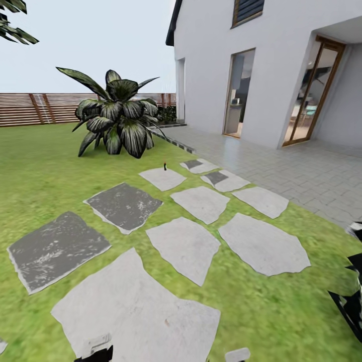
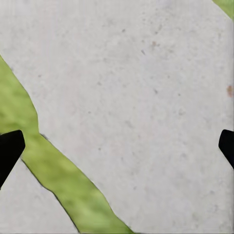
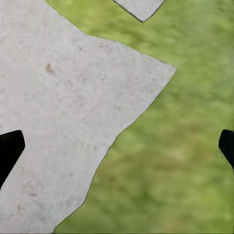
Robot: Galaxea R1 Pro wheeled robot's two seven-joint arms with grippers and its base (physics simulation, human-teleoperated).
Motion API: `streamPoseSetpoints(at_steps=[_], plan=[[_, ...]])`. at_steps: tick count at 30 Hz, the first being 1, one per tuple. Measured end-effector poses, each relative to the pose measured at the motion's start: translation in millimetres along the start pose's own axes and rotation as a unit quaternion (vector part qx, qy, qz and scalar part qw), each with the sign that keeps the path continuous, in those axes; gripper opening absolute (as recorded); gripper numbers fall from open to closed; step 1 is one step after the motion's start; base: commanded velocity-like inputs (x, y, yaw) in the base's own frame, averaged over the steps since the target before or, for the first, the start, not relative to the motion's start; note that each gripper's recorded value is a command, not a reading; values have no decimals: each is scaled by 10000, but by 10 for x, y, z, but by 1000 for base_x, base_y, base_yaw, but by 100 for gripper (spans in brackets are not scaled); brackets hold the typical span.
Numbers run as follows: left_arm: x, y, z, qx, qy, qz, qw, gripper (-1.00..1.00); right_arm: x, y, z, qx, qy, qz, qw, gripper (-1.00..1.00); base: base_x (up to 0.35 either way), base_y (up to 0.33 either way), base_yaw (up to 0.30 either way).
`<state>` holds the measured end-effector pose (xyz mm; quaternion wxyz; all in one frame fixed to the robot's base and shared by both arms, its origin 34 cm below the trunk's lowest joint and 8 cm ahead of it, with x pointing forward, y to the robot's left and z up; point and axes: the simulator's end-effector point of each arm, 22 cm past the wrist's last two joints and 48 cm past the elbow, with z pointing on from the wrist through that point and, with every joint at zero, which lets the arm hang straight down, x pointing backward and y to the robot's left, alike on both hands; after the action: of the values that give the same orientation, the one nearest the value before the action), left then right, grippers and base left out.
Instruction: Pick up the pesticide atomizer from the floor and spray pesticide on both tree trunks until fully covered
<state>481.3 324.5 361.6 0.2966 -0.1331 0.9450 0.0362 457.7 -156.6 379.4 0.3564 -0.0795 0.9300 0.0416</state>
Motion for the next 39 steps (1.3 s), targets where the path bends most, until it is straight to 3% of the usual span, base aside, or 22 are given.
streamPoseSetpoints(at_steps=[39], plan=[[0,0,0,-1,0,-8,10000,100,1,5,0,3,5,11,10000,100,338,0,0]])
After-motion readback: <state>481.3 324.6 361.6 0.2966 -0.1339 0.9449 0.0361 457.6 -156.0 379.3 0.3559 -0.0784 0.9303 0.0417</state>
